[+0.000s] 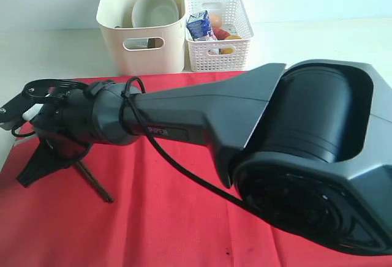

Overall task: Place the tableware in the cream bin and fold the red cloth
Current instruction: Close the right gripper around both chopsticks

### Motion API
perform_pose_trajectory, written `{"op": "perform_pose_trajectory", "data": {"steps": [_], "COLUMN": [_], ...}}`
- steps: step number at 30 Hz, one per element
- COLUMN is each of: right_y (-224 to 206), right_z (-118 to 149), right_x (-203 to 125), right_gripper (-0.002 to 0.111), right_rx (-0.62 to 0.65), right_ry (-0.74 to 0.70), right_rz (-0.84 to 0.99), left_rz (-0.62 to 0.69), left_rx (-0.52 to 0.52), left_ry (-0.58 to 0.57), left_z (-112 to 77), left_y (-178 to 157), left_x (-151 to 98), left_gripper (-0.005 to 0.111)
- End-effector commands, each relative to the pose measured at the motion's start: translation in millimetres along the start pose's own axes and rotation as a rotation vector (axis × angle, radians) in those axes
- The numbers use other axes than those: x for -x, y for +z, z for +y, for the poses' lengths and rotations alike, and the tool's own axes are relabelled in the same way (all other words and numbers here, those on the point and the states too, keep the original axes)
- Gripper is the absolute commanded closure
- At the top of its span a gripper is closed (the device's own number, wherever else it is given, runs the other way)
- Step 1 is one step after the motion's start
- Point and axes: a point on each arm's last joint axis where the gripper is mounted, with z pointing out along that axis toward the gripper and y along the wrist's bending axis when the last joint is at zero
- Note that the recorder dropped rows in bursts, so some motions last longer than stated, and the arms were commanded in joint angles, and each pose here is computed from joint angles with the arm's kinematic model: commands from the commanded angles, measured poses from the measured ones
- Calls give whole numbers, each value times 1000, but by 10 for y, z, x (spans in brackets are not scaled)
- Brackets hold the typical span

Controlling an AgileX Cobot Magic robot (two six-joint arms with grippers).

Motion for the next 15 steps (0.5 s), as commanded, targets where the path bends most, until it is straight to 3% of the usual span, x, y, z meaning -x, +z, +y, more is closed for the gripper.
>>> {"op": "perform_pose_trajectory", "data": {"steps": [1, 15], "right_y": [32, -44], "right_z": [-11, -29], "right_x": [-25, 15], "right_gripper": [108, 108], "right_rx": [-5, -14], "right_ry": [-12, -15], "right_rz": [3, 2], "left_rz": [-7, -7], "left_rx": [-10, -10], "left_ry": [-7, -7], "left_z": [-6, -6], "left_y": [-2, -2], "left_x": [6, 6], "left_gripper": [106, 106]}}
